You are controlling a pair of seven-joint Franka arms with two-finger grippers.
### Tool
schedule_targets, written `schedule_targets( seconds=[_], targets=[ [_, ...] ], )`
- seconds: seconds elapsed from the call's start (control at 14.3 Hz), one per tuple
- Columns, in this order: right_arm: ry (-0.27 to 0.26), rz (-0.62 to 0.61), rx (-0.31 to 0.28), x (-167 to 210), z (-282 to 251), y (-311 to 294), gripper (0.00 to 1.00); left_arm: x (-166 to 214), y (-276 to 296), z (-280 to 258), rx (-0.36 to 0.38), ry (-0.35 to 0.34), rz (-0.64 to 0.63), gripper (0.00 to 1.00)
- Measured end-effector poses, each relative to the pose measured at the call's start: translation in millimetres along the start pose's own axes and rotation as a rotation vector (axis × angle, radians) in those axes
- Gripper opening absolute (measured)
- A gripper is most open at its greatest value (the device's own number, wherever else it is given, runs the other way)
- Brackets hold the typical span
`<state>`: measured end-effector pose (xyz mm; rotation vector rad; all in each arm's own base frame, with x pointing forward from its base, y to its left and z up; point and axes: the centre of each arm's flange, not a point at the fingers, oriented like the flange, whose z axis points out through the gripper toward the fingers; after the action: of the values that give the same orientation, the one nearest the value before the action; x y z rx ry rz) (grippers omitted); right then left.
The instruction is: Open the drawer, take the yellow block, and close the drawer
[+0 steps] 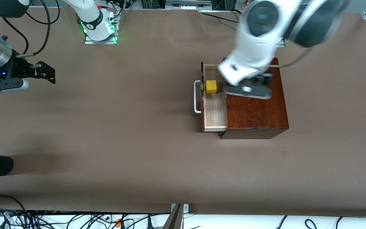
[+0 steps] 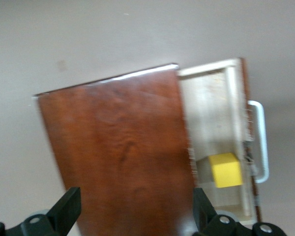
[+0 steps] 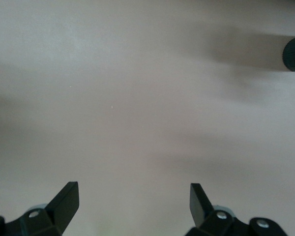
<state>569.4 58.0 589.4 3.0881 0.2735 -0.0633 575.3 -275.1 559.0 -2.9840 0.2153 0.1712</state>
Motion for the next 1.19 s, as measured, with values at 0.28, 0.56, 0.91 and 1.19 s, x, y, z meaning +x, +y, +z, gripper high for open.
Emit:
schedule_targets(
  seconds=[0.28, 0.56, 0.91, 1.19],
  targets=[
    [0.005, -0.019, 0.000, 0, -3, -9, 1.00, 8, -89, -1, -0.012, -0.055, -0.106, 1.00],
    [-0.035, -0.033, 0.005, -7, -4, -17, 1.00, 7, -135, -6, -0.025, -0.057, -0.151, 1.00],
    [0.002, -0.102, 0.055, -1, -7, -51, 1.00, 5, -183, -17, -0.054, 0.017, -0.159, 1.00],
    [-0.043, -0.282, 0.058, 5, 14, -120, 1.00, -9, -206, -13, -0.171, 0.087, -0.203, 1.00]
  ],
)
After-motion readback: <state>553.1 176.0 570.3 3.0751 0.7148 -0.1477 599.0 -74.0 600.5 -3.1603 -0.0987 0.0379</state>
